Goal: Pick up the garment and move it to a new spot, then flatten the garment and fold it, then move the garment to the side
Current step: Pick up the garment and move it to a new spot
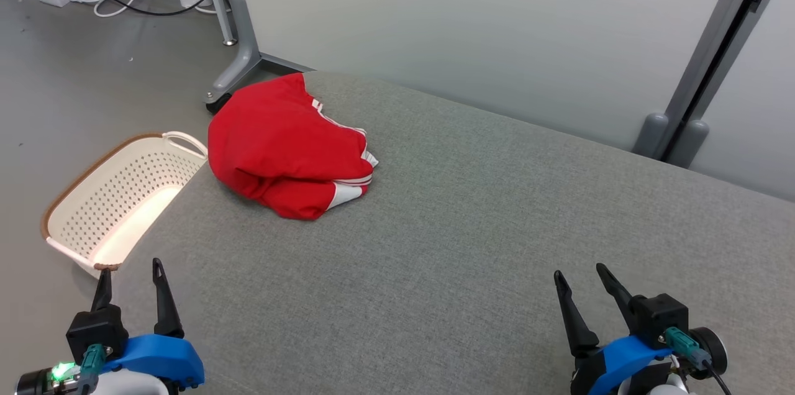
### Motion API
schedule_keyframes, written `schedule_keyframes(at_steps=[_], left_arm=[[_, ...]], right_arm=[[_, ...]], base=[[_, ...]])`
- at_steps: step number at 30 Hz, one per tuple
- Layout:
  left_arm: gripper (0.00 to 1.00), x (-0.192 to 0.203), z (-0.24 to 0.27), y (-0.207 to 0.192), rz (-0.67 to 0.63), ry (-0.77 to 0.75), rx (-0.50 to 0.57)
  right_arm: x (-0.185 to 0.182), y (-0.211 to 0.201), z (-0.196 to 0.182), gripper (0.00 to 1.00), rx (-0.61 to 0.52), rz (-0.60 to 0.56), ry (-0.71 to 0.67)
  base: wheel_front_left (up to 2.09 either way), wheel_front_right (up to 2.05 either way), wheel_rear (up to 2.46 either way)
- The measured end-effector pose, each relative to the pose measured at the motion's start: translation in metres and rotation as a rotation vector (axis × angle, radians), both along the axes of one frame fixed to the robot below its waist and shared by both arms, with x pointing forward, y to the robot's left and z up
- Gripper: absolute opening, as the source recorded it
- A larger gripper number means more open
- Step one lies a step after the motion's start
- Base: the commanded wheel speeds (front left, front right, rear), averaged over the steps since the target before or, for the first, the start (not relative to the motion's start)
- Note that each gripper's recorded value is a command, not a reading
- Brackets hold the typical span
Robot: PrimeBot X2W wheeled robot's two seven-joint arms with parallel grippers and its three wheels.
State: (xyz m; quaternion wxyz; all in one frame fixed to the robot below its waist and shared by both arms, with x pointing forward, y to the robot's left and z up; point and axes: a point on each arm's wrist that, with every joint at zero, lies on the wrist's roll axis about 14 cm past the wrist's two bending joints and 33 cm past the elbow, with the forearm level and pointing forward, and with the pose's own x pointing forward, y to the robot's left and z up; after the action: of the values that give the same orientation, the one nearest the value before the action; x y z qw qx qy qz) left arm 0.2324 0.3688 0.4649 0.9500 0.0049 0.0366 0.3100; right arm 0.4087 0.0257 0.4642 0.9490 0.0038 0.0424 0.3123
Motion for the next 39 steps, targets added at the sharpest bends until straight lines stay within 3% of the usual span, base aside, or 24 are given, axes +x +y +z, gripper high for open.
schedule_keyframes(at_steps=[10, 16, 22, 30, 39], left_arm=[[1.0, -0.011, -0.002, 0.006, 0.037, 0.006, -0.003], [1.0, 0.009, -0.001, 0.002, 0.007, 0.007, -0.007], [1.0, 0.065, 0.028, 0.011, -0.04, -0.047, 0.039], [1.0, 0.174, 0.067, 0.013, -0.139, -0.119, 0.124], [1.0, 0.268, 0.048, 0.021, -0.204, -0.06, 0.131]], right_arm=[[-0.001, 0.01, -0.004, 1.0, -0.005, 0.03, 0.005], [0.004, -0.006, -0.006, 1.0, -0.008, -0.013, 0.004], [0.022, -0.032, -0.014, 1.0, -0.033, -0.084, -0.008], [0.055, -0.075, -0.024, 1.0, -0.079, -0.195, -0.042], [0.084, -0.114, -0.036, 1.0, -0.132, -0.288, -0.079]], base=[[0.0, 0.0, 0.0], [0.0, 0.0, 0.0], [0.0, 0.0, 0.0], [0.0, 0.0, 0.0], [0.0, 0.0, 0.0]])
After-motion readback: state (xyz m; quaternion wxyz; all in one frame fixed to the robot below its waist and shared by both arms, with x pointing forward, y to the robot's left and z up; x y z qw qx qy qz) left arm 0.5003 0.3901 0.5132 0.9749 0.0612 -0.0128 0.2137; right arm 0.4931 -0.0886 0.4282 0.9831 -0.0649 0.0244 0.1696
